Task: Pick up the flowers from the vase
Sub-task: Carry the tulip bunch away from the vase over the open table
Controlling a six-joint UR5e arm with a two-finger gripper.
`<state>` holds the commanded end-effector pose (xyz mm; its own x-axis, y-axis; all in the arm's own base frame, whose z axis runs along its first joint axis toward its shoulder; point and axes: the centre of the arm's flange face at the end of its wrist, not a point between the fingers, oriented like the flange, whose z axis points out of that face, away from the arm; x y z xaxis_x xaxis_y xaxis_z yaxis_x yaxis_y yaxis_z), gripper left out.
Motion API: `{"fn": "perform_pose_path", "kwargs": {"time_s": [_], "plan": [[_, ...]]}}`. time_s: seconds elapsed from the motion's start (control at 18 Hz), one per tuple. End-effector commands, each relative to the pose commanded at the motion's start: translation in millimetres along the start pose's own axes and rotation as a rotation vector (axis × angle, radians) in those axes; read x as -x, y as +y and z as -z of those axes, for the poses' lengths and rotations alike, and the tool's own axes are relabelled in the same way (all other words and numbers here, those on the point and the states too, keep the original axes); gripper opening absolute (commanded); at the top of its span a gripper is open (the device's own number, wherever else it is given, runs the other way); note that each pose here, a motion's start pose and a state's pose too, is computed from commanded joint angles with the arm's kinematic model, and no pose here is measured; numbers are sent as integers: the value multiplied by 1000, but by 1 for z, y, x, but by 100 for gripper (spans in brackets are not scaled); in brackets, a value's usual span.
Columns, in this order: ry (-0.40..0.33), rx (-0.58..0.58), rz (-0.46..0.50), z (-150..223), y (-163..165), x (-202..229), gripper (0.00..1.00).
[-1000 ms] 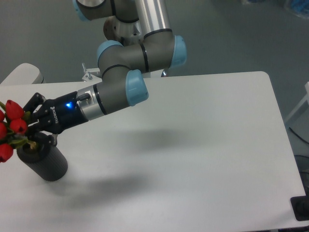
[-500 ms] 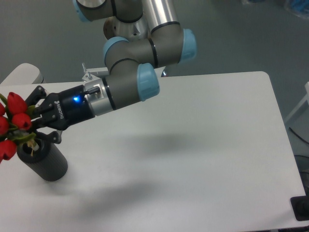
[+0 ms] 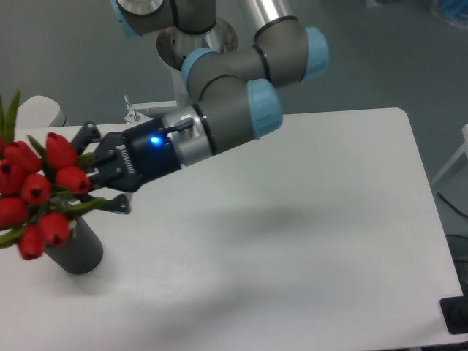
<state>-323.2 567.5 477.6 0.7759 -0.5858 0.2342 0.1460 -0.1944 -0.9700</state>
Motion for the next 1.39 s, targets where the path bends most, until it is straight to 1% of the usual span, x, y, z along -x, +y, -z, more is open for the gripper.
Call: {"fn": "perform_pose_path", "kwargs": {"time_s": [0.06, 0.17, 0.28, 0.44, 0.56, 0.72, 0.89, 0.94, 1.11, 1.28, 1.39], "plan": [[-13, 2, -10, 6, -1, 5, 12], [-72, 46, -29, 20, -2, 21, 12], [-158, 145, -42, 29, 2, 33, 12], [-270, 307, -90, 41, 18, 48, 11], [-328, 376, -75, 56, 32, 57, 11], [-404, 494, -64, 63, 44, 63, 10], [-489, 655, -57, 70, 60, 71, 10], [-501, 704, -66, 72, 66, 74, 10], [-522, 815, -42, 78, 89, 76, 10], [-509, 948, -74, 87, 112, 79, 10], [-502, 1048, -49, 95, 122, 82, 10]]}}
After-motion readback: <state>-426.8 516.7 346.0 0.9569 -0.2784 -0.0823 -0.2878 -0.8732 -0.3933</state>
